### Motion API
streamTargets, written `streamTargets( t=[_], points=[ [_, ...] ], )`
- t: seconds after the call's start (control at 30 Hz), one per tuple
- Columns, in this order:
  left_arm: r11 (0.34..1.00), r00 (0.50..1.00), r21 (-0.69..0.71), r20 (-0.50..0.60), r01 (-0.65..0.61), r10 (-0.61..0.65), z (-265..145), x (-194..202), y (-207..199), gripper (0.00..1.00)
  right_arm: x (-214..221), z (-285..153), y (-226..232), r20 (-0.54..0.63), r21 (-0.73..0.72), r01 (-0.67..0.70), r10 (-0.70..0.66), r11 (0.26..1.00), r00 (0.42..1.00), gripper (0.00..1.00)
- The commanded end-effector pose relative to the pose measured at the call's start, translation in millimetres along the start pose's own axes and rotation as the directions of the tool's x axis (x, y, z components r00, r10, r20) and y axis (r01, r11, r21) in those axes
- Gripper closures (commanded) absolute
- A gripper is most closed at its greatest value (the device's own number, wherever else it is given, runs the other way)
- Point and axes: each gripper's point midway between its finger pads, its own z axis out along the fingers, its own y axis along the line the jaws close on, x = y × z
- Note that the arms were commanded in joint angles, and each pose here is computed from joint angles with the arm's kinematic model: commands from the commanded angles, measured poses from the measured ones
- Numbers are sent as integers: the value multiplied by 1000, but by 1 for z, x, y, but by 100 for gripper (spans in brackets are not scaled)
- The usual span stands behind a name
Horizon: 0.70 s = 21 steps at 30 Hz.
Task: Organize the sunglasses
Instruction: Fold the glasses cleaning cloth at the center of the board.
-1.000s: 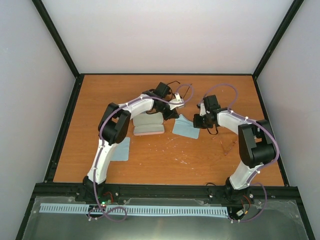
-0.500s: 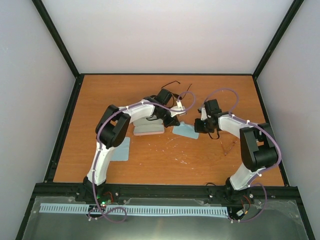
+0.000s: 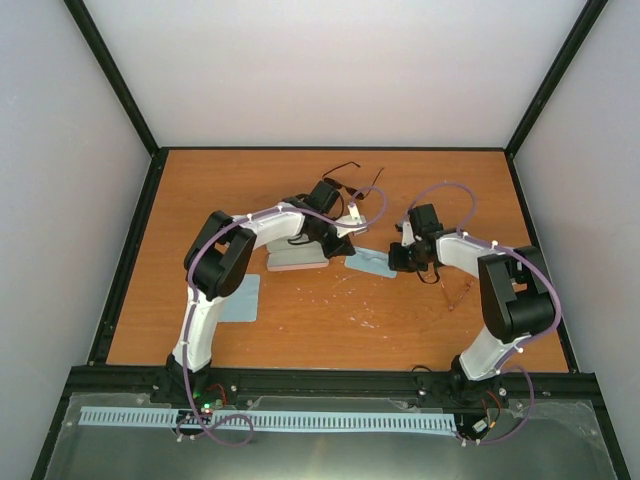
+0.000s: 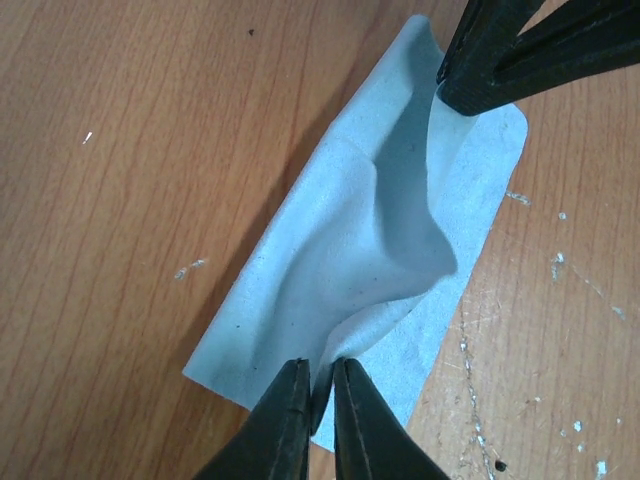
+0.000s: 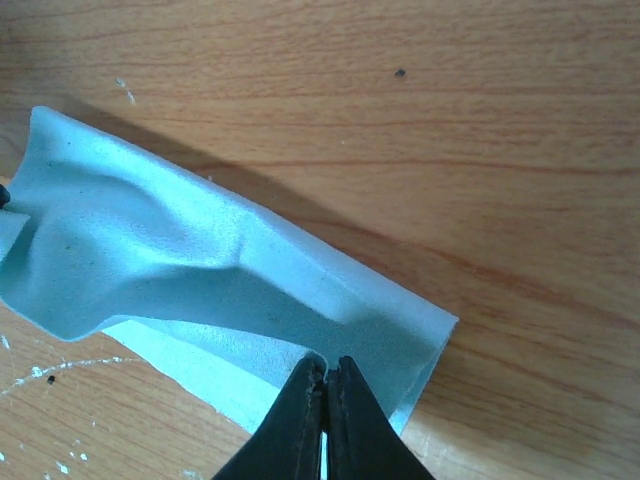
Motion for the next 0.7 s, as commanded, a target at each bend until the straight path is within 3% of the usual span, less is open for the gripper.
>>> streamTargets(
  t=[0.0, 0.4, 0.67],
  points=[
    [999, 998, -12, 47, -31, 31, -10, -20, -3, 89, 4, 6, -1, -12, -11, -3, 3, 1000, 1000, 97],
    [999, 999, -11, 20, -36, 36, -12, -11, -9, 79, 18, 15, -4, -53, -13, -13, 13, 1000, 999, 96],
    [998, 999, -34, -4, -49, 49, -19, 2, -14, 63, 24, 18, -4, -69, -9, -11, 10, 1000, 998, 92]
  ],
)
